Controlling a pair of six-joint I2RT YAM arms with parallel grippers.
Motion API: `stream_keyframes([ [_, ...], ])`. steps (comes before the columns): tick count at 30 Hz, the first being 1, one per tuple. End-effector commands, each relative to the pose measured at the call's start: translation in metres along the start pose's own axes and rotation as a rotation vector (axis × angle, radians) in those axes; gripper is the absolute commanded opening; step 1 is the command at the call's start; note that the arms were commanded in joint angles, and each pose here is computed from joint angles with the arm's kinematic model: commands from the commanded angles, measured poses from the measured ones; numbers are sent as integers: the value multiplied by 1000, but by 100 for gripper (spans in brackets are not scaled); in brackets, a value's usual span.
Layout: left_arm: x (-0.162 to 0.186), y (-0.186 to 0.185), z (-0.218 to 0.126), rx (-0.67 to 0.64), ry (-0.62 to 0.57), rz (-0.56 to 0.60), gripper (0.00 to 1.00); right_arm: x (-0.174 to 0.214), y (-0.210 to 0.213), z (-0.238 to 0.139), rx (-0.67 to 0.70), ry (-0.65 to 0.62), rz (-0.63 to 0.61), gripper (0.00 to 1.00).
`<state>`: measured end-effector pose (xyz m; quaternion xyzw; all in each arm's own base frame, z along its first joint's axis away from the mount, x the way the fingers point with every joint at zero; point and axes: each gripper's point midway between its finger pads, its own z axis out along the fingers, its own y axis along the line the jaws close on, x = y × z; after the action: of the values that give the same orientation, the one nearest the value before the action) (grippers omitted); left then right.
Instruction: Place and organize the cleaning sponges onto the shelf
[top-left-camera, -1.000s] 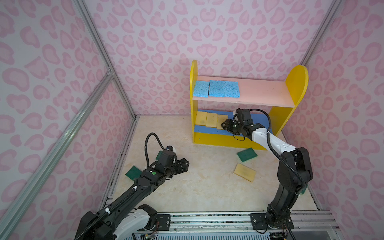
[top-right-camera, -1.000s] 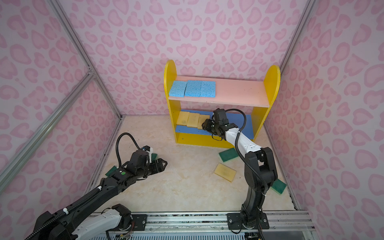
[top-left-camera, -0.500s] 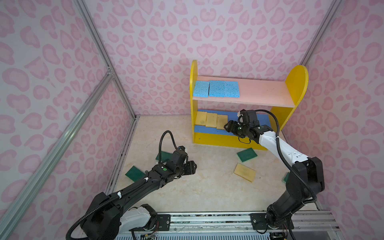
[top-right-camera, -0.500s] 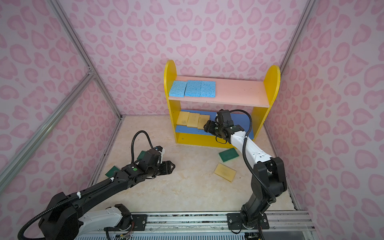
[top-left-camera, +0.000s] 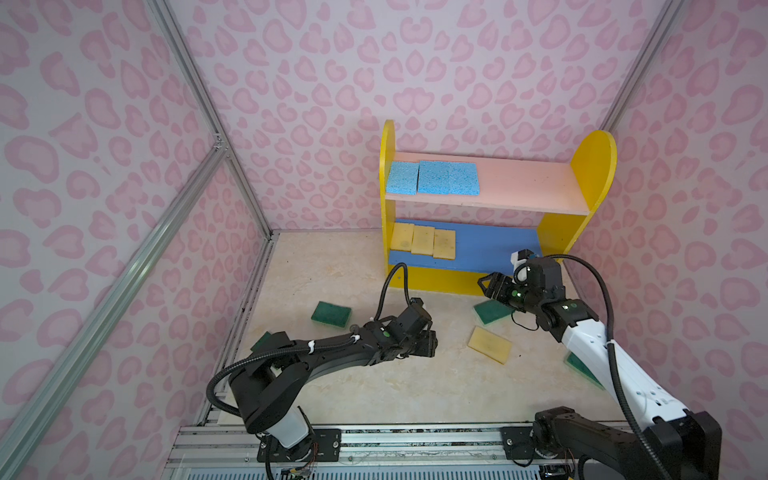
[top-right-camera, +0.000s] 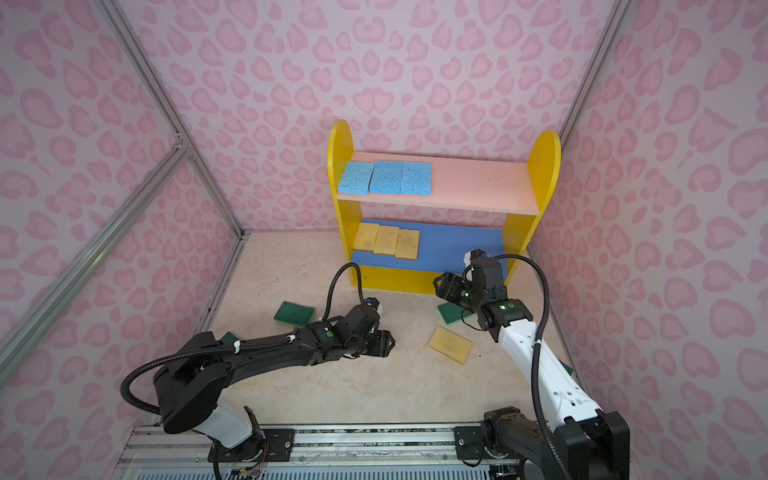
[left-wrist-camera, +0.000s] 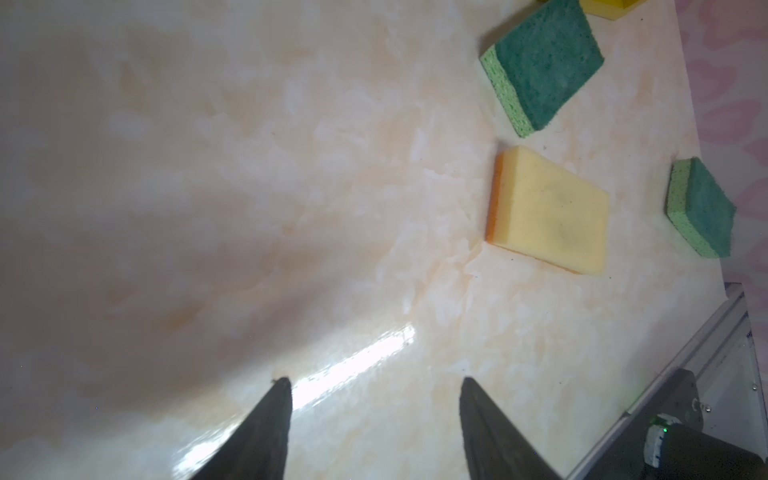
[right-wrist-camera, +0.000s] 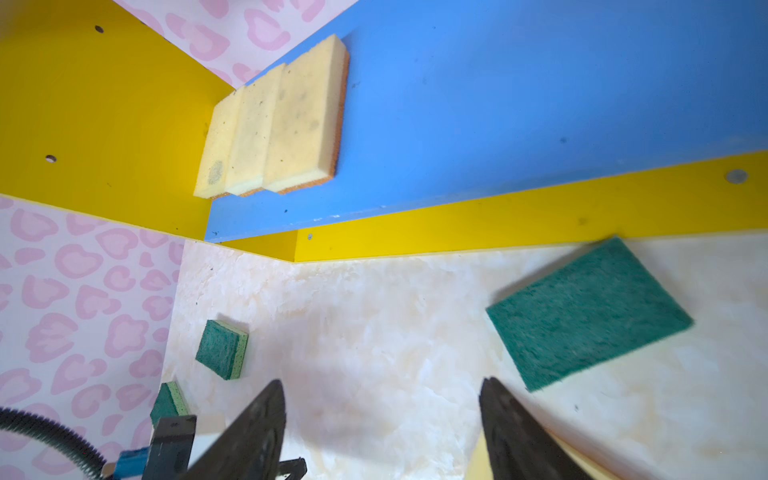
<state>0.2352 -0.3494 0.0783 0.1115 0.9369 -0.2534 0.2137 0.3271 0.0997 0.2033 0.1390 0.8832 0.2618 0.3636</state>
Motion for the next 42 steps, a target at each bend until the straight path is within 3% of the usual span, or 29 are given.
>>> stream_keyframes([
  [1, -12, -29, 12, 66, -29, 6, 70, 14, -16, -12, -10, -2, 14, 76],
  [9, -7, -71, 54, 144, 47, 33, 72, 35, -46, -30, -30, -7, 98, 77],
  [27, -9, -92, 117, 151, 130, 43, 53, 42, -45, -33, -53, -9, 111, 77],
  [32, -4, -91, 127, 150, 148, 25, 38, 41, -45, -35, -49, -15, 109, 77],
  [38, -5, -87, 123, 139, 137, -3, 4, 40, -44, -37, -48, -15, 111, 77],
  [42, -14, -76, 101, 112, 84, -31, 3, 37, -41, -39, -57, -21, 108, 77],
])
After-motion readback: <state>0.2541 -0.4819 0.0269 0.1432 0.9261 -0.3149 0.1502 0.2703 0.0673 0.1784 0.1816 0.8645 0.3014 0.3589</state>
